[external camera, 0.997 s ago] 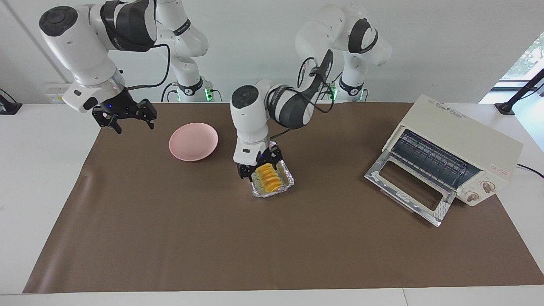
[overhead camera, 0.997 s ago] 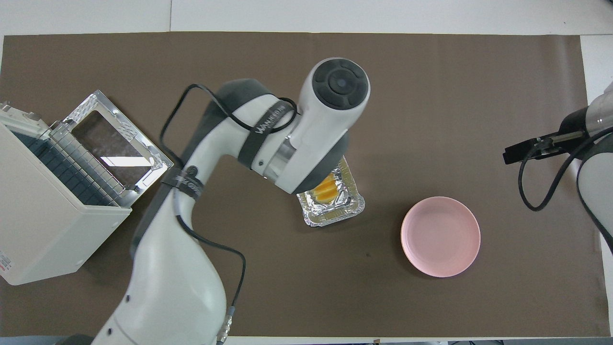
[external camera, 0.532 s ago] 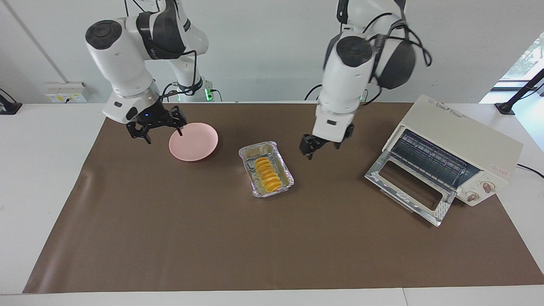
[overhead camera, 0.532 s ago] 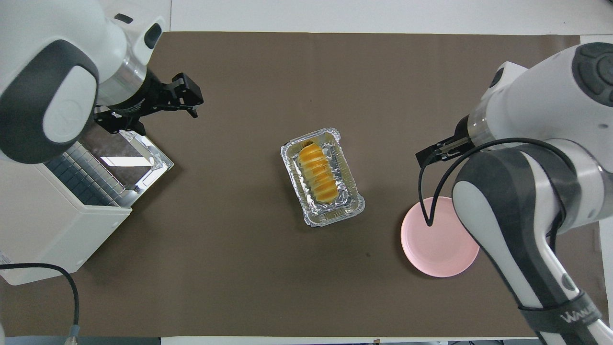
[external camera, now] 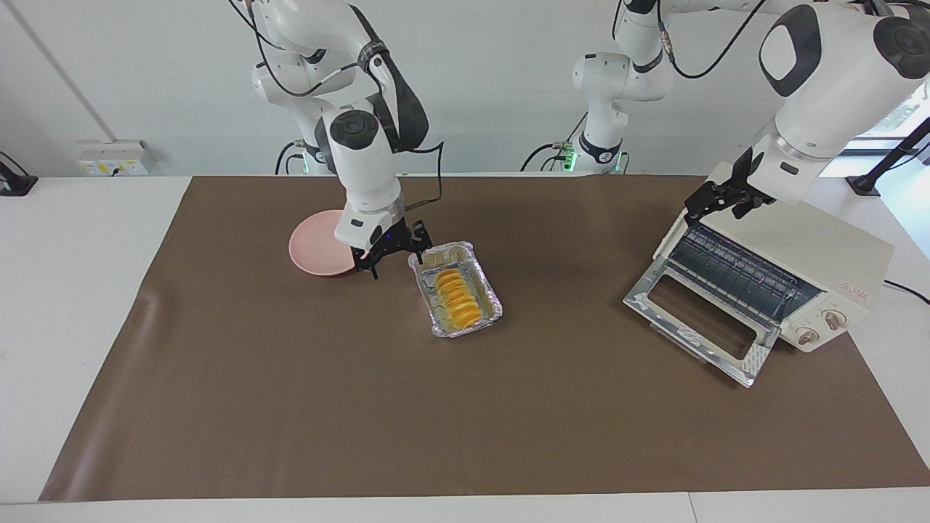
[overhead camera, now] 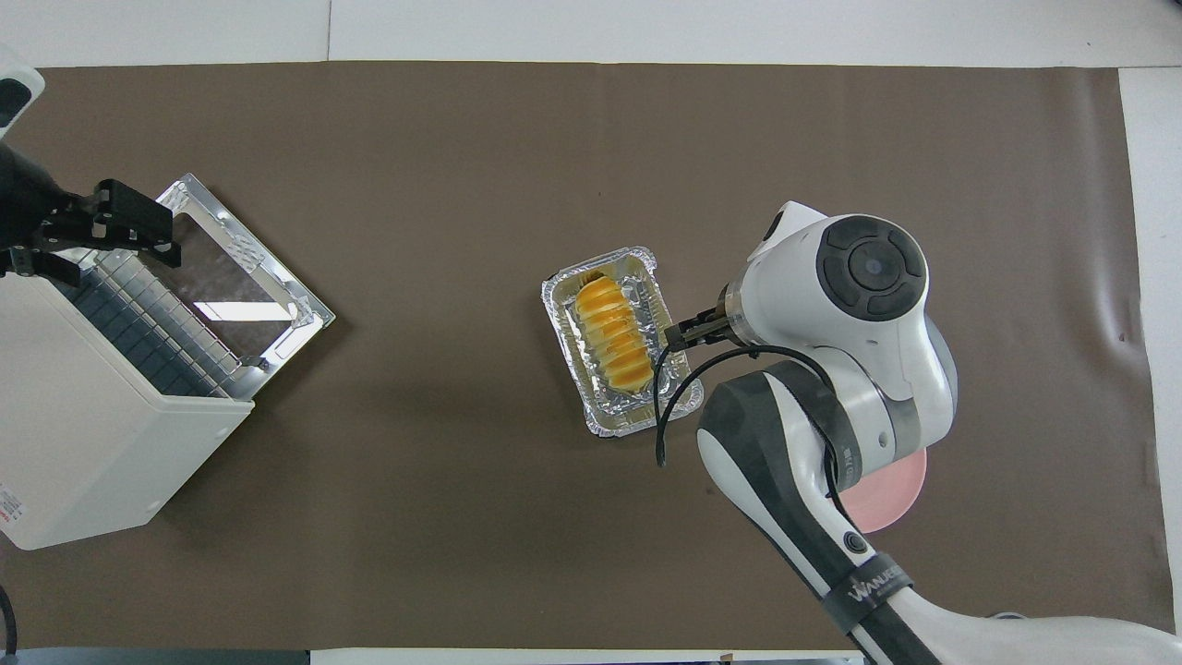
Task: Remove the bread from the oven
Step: 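Release the tray and retract the left gripper while the right gripper approaches, then grasp the foil tray rim with the right gripper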
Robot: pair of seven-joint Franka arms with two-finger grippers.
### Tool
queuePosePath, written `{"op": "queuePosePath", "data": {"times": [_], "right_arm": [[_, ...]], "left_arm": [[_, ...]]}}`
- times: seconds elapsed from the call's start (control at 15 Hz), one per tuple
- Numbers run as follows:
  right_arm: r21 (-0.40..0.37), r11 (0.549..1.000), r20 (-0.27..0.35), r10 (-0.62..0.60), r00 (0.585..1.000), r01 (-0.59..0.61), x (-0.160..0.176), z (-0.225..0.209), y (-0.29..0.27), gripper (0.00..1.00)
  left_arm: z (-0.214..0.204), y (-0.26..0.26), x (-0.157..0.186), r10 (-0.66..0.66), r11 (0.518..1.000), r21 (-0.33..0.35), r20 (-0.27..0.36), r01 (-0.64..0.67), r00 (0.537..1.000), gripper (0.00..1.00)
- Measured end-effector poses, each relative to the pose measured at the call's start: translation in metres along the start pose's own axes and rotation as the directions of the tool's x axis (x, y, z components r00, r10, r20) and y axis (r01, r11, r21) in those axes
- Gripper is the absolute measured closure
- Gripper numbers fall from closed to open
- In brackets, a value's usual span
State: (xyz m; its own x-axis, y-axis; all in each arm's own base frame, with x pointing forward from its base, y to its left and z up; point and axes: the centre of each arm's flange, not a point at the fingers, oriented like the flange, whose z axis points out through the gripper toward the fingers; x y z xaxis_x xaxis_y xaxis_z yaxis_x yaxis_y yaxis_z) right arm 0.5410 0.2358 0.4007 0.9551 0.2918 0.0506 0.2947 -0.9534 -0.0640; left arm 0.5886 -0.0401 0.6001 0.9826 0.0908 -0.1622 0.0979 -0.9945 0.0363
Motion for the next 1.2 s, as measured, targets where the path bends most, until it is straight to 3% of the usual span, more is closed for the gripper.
{"op": "queuePosePath", "data": {"times": [0.27,0.73,1.2], "right_arm": [[-0.005,0.999,0.025,0.040,0.999,-0.040,-0.004,0.011,0.016,0.00],[-0.002,0.999,-0.020,0.041,0.999,-0.041,0.014,0.013,0.026,0.00],[-0.003,1.000,0.035,0.016,0.999,-0.016,0.025,0.057,-0.026,0.00]], "left_arm": [[0.003,-0.030,0.003,0.094,0.995,0.033,0.010,-0.094,0.996,0.00],[0.000,-0.069,-0.001,0.077,0.997,0.020,0.009,-0.077,0.997,0.00],[0.008,-0.033,-0.012,0.153,0.988,0.024,-0.013,-0.153,0.988,0.00]]}}
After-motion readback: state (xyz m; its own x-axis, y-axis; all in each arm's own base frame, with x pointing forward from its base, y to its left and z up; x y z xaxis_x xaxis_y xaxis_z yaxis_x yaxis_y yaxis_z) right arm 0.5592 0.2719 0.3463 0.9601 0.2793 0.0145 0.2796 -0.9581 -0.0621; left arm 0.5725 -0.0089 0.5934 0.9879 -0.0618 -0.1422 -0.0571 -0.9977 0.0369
